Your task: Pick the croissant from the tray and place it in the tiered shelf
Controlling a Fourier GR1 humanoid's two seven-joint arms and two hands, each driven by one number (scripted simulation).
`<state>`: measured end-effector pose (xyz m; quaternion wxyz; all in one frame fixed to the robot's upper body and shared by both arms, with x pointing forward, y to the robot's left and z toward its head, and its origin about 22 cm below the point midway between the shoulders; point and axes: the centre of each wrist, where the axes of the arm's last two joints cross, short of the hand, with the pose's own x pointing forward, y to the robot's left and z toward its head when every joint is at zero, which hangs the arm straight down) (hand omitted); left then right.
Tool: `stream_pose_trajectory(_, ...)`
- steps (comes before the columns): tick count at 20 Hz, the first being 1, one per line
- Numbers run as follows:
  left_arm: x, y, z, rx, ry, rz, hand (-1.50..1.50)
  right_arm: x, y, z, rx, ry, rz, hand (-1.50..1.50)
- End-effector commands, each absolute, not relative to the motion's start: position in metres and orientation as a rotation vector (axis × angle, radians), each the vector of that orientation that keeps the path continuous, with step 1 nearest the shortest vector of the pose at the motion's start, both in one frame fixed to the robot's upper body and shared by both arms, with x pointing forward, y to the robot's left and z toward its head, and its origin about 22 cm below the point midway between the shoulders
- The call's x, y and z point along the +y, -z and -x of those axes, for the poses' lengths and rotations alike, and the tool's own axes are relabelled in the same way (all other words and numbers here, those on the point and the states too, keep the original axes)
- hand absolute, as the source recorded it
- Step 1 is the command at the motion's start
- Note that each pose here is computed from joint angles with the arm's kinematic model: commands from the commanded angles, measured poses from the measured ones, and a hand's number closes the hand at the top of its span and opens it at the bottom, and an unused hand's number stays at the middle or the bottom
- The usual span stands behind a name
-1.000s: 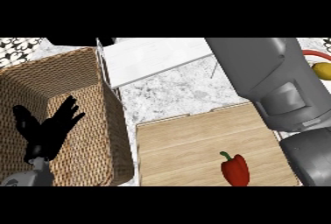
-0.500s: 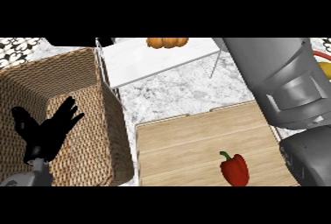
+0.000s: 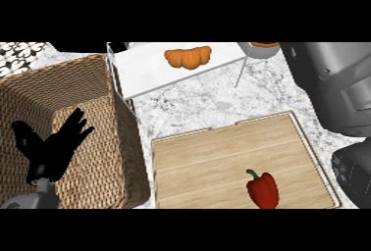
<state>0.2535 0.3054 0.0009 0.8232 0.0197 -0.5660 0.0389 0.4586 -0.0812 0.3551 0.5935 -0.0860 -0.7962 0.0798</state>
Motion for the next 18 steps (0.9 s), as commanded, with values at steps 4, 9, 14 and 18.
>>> stream_pose_trajectory(4, 0.294, 0.023, -0.243, -1.131, -0.024, -0.070, 0.00, -0.133, -0.376, -0.463, -1.834, 0.060, 0.328, -1.50)
stream_pose_trajectory(9, 0.297, 0.012, -0.252, -1.126, -0.026, -0.068, 0.00, -0.215, -0.382, -0.465, -1.788, 0.223, 0.343, -1.50)
stream_pose_trajectory(14, 0.297, 0.020, -0.249, -1.127, -0.026, -0.078, 0.00, -0.265, -0.373, -0.463, -1.760, 0.184, 0.299, -1.50)
stream_pose_trajectory(18, 0.296, 0.011, -0.252, -1.136, -0.023, -0.081, 0.00, -0.303, -0.357, -0.459, -1.813, 0.177, 0.256, -1.50)
